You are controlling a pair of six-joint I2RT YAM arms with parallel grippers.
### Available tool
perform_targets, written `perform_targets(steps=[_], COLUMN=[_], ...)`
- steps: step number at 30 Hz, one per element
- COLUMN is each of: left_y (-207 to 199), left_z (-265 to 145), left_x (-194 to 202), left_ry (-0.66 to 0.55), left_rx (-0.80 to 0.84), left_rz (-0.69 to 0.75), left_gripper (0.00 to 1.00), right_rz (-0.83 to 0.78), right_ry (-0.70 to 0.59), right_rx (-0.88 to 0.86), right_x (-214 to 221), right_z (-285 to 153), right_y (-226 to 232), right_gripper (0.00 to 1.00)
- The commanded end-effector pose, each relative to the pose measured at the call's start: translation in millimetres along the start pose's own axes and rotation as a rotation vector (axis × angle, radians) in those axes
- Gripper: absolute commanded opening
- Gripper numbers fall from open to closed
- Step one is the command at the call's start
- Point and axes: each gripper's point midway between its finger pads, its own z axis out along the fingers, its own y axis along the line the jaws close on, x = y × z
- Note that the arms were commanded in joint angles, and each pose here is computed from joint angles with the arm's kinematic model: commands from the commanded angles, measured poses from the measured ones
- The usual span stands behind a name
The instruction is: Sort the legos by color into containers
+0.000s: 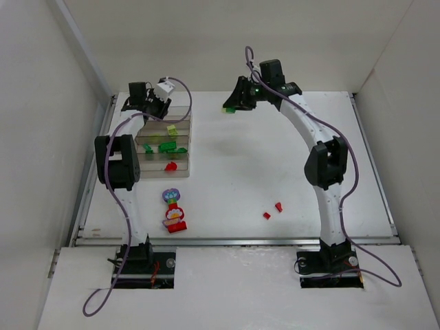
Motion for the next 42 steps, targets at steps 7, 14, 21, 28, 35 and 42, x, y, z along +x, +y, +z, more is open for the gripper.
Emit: perform_targets(steps=[7, 14, 21, 28, 35, 42], left_y=[-5, -3, -9, -112, -223, -251], left_z=[-4, -15, -66, -116, -140, -146], left_x=[-11, -20, -85, -135, -154, -171], left_ry=[-0.040, -0.042, -0.198, -0.363, -0.459, -0.495], left_rx=[0.048, 0.035, 0.075, 0.410, 0.695, 0.719], left_rz=[0.023, 0.014, 0.171, 0.498, 0.642, 0.691], left_gripper=[0.00, 0.95, 0.98, 0.84, 0.91, 0.85], right_rz=[-0.033, -0.038, -0.050, -0.076, -0.167, -0.182], right_ry=[-0.098, -0.097, -0.104, -0.098, -0.046, -0.004], right_rx=[-0.044, -0.054, -0.072, -0.131, -0.181, -0.186], right_x=[-32, -32, -30, -23, 1, 27], right_z=[-14, -17, -28, -45, -51, -54], right_y=[20, 25, 35, 55, 87, 94], right_gripper=[0.00, 0.00, 0.00, 0.00, 0.00, 0.00])
